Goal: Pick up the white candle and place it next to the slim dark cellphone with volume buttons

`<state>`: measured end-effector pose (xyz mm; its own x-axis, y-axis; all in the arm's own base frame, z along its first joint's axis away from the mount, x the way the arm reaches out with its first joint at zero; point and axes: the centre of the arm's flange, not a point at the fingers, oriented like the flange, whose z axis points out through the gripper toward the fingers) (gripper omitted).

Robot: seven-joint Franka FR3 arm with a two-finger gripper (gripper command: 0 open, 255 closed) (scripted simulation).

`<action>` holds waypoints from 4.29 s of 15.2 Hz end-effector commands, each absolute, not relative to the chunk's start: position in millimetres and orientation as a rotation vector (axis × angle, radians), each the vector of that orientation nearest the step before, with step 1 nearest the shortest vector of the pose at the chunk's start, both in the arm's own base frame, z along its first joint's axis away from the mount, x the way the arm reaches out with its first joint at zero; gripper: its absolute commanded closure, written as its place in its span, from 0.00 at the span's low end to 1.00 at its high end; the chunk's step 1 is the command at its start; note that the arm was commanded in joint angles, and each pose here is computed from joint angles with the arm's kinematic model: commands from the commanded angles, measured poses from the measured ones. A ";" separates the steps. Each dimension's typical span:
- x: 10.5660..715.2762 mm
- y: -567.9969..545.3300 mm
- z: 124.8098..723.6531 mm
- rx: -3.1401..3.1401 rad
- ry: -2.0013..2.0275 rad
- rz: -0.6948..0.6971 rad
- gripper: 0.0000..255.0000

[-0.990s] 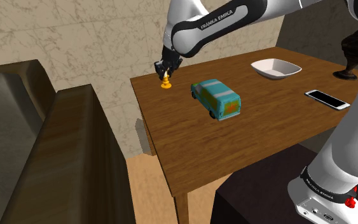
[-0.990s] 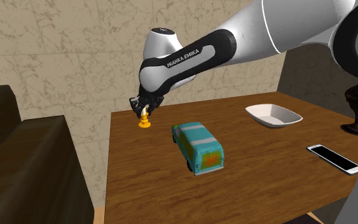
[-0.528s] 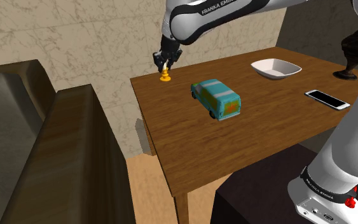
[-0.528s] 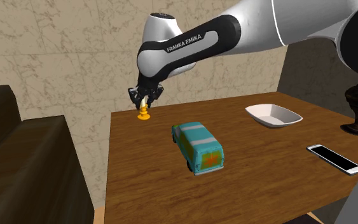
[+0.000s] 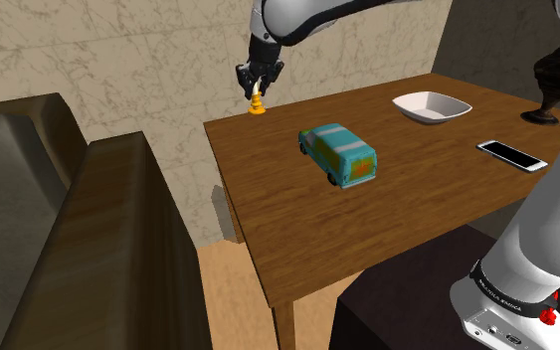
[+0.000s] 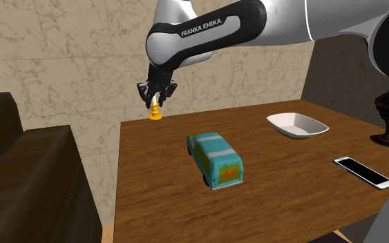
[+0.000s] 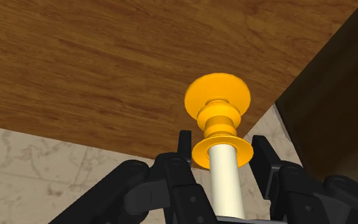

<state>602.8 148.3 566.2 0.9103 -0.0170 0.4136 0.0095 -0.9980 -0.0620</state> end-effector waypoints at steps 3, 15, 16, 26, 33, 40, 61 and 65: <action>602.4 147.9 587.8 -3.009 0.006 -0.652 1.00; 602.4 147.9 651.1 -3.009 0.006 -0.652 1.00; 602.4 147.9 656.4 -3.009 0.006 -0.652 1.00; 547.1 73.8 671.2 -3.009 0.006 -0.652 1.00; 491.8 -0.2 671.6 -3.009 0.006 -0.652 1.00; 436.5 -74.2 671.9 -3.009 0.006 -0.652 1.00; 270.6 -296.4 673.0 -3.009 0.006 -0.652 1.00; 239.0 -338.7 673.3 -3.009 0.006 -0.652 1.00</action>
<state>247.5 -329.4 673.3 0.9103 -0.0180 0.4137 0.0085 -0.9980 -0.0620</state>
